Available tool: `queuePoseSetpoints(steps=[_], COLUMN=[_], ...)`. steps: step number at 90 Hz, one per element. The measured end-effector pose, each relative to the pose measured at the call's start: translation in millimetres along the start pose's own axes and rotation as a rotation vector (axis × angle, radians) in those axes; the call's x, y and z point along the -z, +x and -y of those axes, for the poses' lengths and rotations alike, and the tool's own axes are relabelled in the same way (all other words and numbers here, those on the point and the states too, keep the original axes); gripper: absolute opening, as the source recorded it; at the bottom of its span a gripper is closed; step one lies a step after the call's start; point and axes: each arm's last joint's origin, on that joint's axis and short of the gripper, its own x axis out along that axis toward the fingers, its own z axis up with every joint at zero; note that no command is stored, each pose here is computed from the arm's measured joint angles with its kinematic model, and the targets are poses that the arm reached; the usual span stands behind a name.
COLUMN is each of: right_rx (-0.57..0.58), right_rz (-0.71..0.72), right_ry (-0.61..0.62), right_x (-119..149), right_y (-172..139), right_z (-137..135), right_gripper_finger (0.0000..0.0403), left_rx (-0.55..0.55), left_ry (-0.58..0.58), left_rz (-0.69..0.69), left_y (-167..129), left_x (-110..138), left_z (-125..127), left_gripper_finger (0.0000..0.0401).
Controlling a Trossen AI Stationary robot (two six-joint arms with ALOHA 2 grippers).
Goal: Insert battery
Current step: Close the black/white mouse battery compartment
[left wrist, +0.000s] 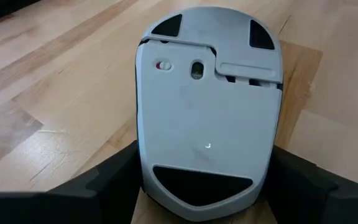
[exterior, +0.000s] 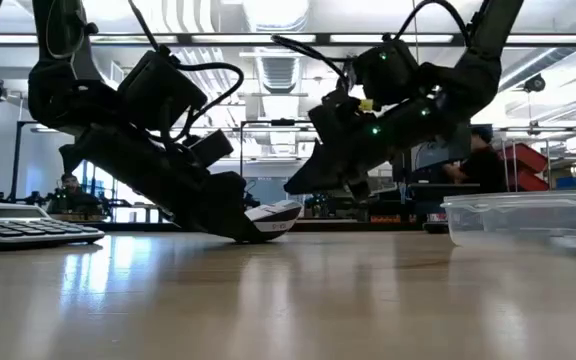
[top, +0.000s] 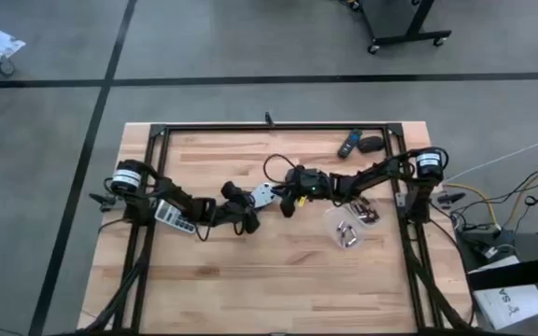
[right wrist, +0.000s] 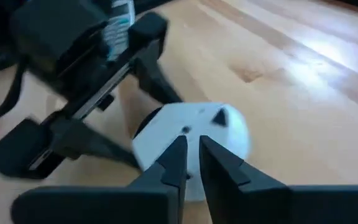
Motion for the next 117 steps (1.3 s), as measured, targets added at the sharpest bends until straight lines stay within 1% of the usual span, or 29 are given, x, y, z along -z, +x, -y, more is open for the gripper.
queuePoseSetpoints(steps=[7,17,43,67,89,105,117], right_rx=[0.002,0.042,0.029,0.046,0.052,0.045,0.051], right_rz=[-0.003,-0.017,-0.034,-0.095,-0.108,-0.111,-0.113], right_ry=[-0.013,-0.013,-0.011,-0.016,-0.077,-0.145,-0.155], right_x=[1,5,11,17,19,21,23], right_y=[0,3,23,26,26,26,28], right_z=[-2,0,-4,-3,-4,-8,-10], right_gripper_finger=[0.0023,0.0022,0.0004,0.0000,0.0000,0.0000,0.0000], left_rx=[0.000,0.001,0.004,0.003,0.005,0.008,0.010], left_ry=[0.007,0.008,0.007,0.010,0.009,0.008,0.010], left_rz=[0.001,0.002,0.008,0.010,0.016,0.021,0.025], left_y=[0,0,0,0,0,0,0], left_x=[0,0,-1,-1,-2,-2,-3], left_z=[0,0,0,0,1,1,1], left_gripper_finger=[0.0268,0.0268,0.0268,0.0268,0.0268,0.0268,0.0268])
